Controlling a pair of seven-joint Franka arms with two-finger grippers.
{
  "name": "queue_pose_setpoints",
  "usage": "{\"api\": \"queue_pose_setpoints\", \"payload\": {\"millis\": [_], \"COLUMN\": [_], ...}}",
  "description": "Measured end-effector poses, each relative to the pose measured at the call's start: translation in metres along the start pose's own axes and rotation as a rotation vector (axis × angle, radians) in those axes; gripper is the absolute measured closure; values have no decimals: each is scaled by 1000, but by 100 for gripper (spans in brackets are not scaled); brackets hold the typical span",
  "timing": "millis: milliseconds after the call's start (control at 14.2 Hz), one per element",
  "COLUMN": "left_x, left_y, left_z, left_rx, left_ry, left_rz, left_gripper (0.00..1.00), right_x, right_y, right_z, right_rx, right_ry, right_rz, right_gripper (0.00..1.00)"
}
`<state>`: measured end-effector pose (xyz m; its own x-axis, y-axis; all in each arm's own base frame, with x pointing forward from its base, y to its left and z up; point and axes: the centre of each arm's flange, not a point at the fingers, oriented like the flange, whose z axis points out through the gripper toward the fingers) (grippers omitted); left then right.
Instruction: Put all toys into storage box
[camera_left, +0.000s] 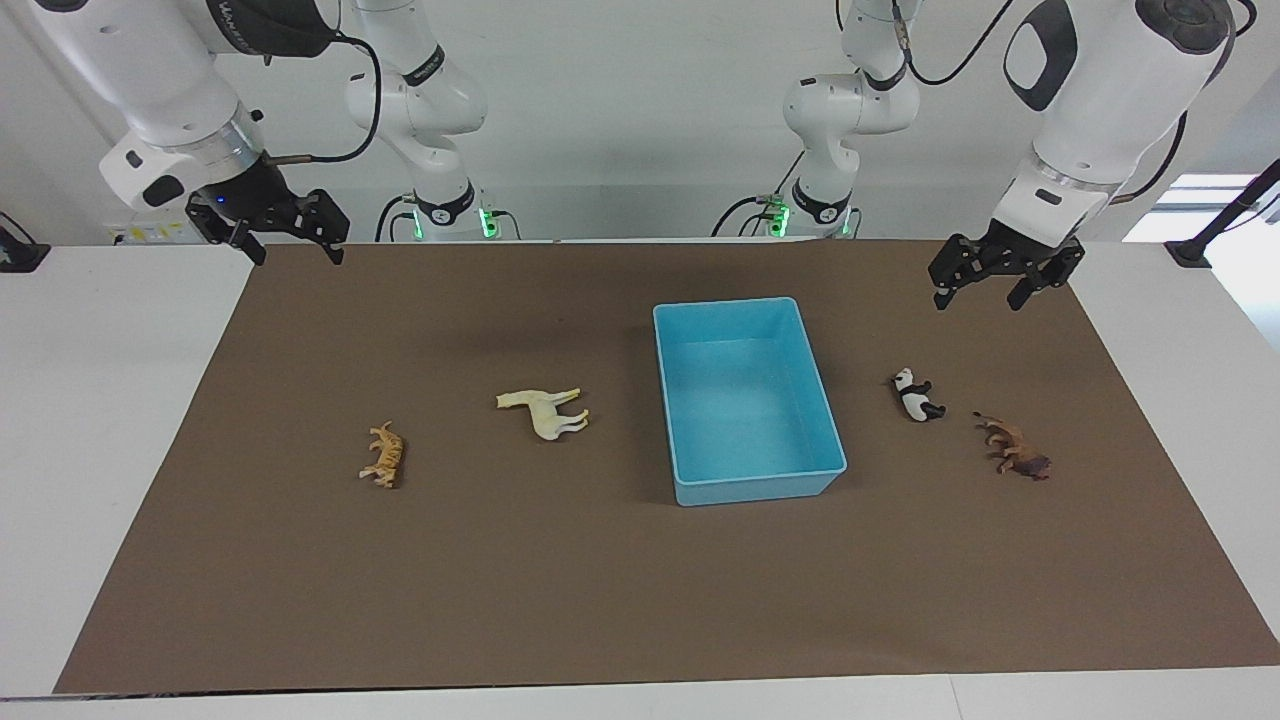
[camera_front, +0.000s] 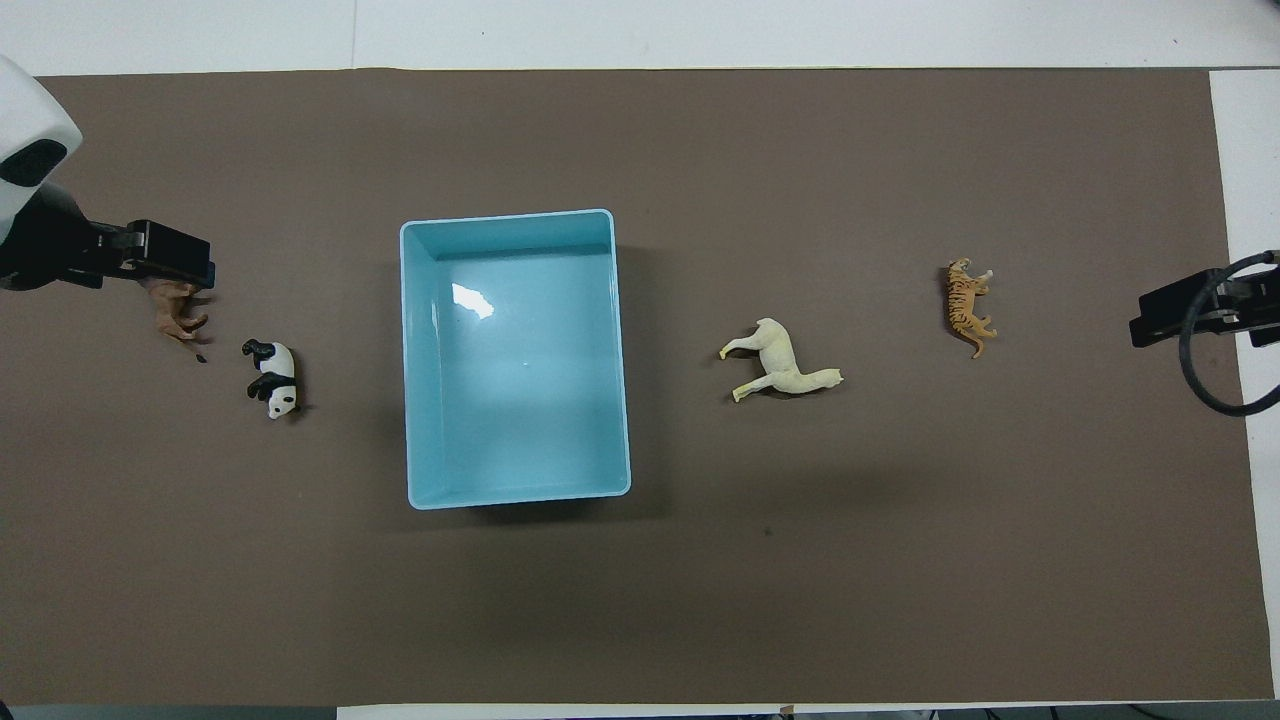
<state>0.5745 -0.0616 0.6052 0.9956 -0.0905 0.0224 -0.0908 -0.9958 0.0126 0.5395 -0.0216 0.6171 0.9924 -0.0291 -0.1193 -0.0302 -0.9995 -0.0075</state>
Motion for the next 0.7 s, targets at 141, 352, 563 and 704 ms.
{"api": "queue_pose_setpoints", "payload": {"millis": [141,352,563,704], "left_x": [0,0,-1,-2], "left_y": [0,-3,-13,-28], "left_z": [2,6,16,32], "left_rx": [0,0,2,4], "left_ry": [-4,-10,3,43], "left_rz": [1,-4,-23,-50], "left_gripper": [0,0,0,0], "right_x": [1,0,-1,3], "right_y": [0,0,0,0], "right_z": [4,8,7,5], "right_rx": [0,-1,-1,-1], "right_ry": [18,29,35,77], "right_rz": [0,0,0,0], "right_gripper": [0,0,0,0]}}
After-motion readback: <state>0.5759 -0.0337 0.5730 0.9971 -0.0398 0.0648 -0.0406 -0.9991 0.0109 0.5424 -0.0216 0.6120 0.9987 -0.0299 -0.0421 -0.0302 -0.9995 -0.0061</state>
